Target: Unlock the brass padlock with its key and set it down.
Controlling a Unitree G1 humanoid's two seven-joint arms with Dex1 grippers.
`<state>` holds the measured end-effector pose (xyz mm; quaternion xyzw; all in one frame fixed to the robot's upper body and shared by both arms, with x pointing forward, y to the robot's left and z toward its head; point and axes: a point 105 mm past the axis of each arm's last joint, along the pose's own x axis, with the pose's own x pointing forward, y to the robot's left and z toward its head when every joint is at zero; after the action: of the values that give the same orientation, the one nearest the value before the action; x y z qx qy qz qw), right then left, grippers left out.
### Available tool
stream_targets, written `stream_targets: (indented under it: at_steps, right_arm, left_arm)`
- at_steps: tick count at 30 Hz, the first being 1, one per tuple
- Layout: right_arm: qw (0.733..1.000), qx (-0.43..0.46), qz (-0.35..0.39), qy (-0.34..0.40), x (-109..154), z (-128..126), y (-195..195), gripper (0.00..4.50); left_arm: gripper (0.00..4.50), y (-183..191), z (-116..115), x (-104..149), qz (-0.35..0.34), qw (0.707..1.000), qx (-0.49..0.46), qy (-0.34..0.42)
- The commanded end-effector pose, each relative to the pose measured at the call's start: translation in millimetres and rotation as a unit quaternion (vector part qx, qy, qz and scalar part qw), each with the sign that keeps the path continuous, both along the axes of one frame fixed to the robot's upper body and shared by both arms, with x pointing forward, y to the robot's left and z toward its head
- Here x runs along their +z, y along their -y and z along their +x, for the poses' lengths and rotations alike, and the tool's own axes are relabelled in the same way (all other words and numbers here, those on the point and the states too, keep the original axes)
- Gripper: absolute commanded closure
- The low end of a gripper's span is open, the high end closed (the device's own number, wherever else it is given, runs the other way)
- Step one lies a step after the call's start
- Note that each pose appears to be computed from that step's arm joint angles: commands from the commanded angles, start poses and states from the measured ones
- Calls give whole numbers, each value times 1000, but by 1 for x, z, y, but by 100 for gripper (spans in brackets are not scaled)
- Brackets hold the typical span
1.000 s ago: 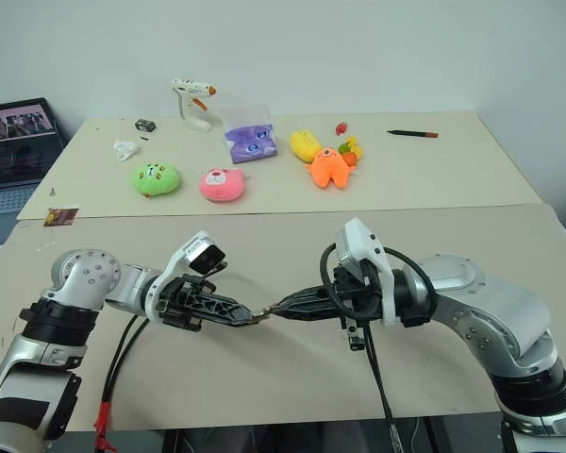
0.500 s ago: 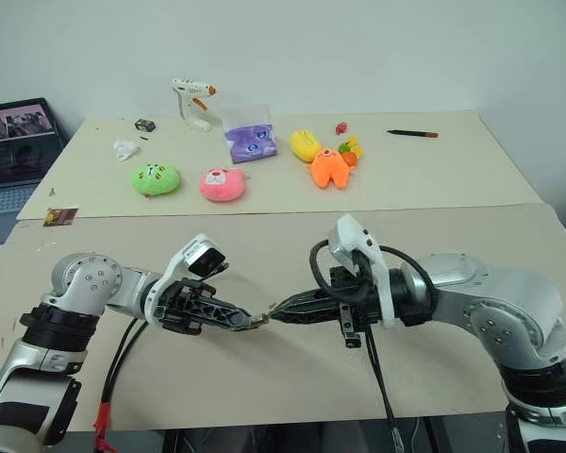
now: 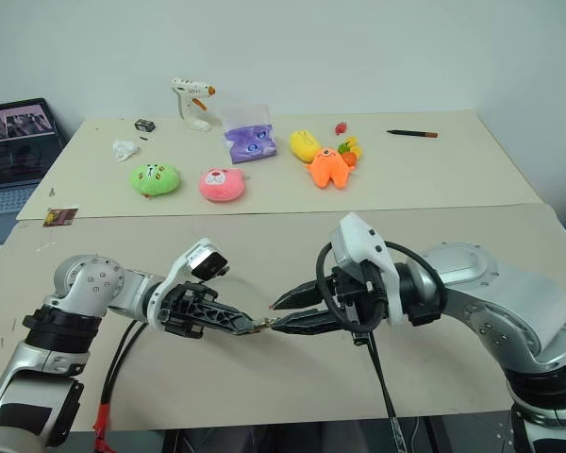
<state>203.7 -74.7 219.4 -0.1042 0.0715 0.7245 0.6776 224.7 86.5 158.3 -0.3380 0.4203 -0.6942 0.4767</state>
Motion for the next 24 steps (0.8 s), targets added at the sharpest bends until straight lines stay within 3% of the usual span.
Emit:
stream_targets:
  at_steps: [1, 14, 24]
  right_arm:
    - [998, 12, 24, 53, 14, -4, -3, 293]
    - [997, 21, 32, 69, 0, -12, -21, 293]
    - [997, 3, 16, 71, -8, -2, -19, 293]
  left_arm:
    - [368, -1, -1, 6, -13, 1000, -4, 0]
    - [368, 2, -1, 7, -18, 1000, -10, -3]
    - [368, 2, -2, 8, -21, 1000, -14, -3]
